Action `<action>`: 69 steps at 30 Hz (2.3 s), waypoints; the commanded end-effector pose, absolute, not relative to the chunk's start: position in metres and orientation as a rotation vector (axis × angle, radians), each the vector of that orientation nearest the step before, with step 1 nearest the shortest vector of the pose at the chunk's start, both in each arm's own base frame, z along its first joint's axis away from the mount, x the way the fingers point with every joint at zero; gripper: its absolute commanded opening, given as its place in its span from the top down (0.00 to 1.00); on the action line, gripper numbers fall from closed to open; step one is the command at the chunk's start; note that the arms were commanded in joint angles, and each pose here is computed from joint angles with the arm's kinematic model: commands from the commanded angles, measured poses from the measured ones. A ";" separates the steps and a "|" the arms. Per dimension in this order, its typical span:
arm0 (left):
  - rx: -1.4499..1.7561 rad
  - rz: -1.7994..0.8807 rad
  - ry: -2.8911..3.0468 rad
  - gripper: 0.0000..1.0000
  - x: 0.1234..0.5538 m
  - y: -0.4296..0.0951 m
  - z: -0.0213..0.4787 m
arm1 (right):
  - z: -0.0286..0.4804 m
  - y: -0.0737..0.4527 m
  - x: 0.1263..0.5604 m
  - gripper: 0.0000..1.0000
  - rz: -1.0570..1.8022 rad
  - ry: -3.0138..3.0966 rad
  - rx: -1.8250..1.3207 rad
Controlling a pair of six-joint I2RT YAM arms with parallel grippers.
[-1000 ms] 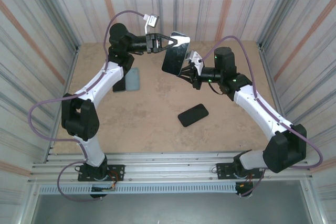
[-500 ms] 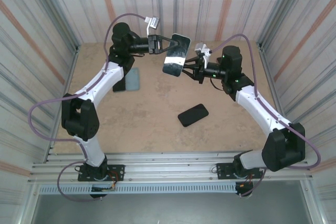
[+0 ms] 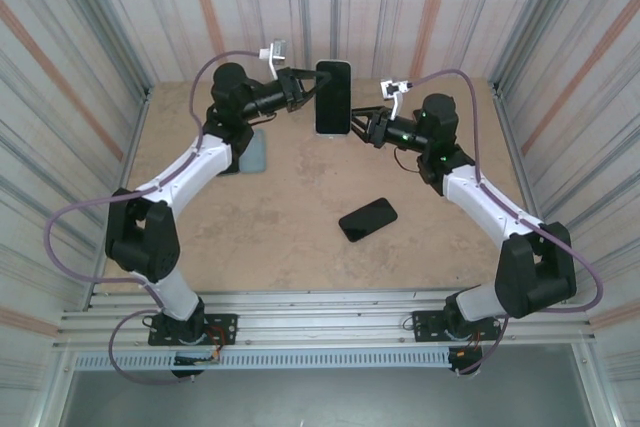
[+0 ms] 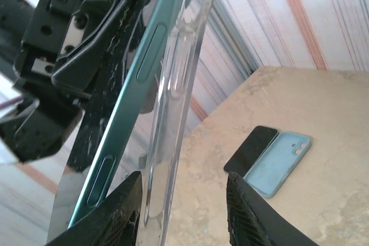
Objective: Take the phone out of the phone case
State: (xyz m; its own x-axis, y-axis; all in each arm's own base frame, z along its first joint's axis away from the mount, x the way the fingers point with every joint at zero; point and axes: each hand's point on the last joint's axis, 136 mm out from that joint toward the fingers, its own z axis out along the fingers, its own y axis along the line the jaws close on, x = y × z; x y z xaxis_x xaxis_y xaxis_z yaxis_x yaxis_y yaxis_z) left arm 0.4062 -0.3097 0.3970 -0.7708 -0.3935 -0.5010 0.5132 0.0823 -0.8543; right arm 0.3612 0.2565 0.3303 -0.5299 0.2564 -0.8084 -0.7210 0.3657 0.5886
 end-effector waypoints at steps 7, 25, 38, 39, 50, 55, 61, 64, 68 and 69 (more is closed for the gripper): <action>-0.356 -1.684 1.554 1.00 0.427 -0.285 0.402 | 0.355 0.272 0.342 0.58 1.566 1.617 -0.139; -0.541 -1.700 1.595 0.99 0.434 -0.286 0.357 | 0.363 0.264 0.347 0.87 1.832 1.530 0.161; -0.521 -1.736 1.643 0.68 0.439 -0.288 0.350 | 0.354 0.259 0.356 0.99 1.836 1.533 0.217; -0.517 -1.737 1.648 0.66 0.440 -0.289 0.350 | 0.354 0.259 0.357 1.00 1.840 1.529 0.220; -0.524 -1.696 1.761 0.12 0.433 -0.289 0.335 | 0.353 0.243 0.378 1.00 1.801 1.480 0.324; -0.561 -1.682 1.803 0.11 0.421 -0.286 0.329 | 0.349 0.232 0.390 1.00 1.731 1.447 0.393; -0.667 -1.694 1.875 0.13 0.391 -0.290 0.322 | 0.343 0.220 0.406 1.00 1.647 1.401 0.471; -0.692 -1.707 1.868 0.14 0.376 -0.294 0.325 | 0.341 0.219 0.410 1.00 1.602 1.383 0.492; -0.685 -1.745 1.835 0.18 0.366 -0.304 0.339 | 0.338 0.221 0.415 1.00 1.577 1.352 0.513; -0.679 -1.746 1.836 0.20 0.365 -0.307 0.342 | 0.337 0.221 0.416 1.00 1.573 1.346 0.523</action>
